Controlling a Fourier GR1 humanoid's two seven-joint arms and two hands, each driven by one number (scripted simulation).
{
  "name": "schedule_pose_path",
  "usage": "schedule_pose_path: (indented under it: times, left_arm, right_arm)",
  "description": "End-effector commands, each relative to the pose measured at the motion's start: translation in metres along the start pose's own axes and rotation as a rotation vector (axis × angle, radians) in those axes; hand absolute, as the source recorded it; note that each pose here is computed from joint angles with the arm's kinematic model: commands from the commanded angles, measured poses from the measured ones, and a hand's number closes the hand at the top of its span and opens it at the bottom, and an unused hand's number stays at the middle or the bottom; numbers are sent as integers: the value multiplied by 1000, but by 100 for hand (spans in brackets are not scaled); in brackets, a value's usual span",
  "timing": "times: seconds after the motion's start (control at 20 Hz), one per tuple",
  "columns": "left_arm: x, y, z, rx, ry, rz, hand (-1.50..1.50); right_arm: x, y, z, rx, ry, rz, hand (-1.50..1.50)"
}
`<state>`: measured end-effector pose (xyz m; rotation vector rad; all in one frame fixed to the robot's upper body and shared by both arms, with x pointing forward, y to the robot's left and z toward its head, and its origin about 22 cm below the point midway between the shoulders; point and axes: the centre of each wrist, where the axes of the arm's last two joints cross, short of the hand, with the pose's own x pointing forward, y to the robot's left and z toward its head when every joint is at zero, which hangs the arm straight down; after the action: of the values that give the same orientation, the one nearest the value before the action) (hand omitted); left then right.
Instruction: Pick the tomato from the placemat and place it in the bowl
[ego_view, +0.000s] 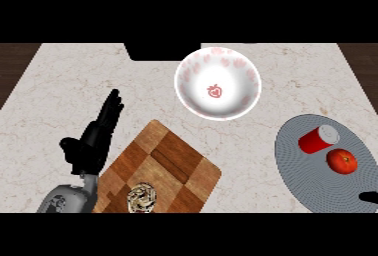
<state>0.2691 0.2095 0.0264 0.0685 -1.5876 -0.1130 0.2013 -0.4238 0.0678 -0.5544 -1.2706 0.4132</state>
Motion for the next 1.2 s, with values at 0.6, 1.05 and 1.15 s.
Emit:
schedule_pose_path:
  times: [0.6,1.05,1.15]
  left_arm:
    - [-3,12,-10,-6,-10,10,0]
    - [-4,-8,-14,0,16,4,0]
    - [9,15,-9,8,-5,14,0]
  right_arm:
    - [-30,22,2,39,-82,-159,-150]
    - [-43,44,2,66,-41,-226,-150]
    - [-42,8,2,54,-35,-234,-150]
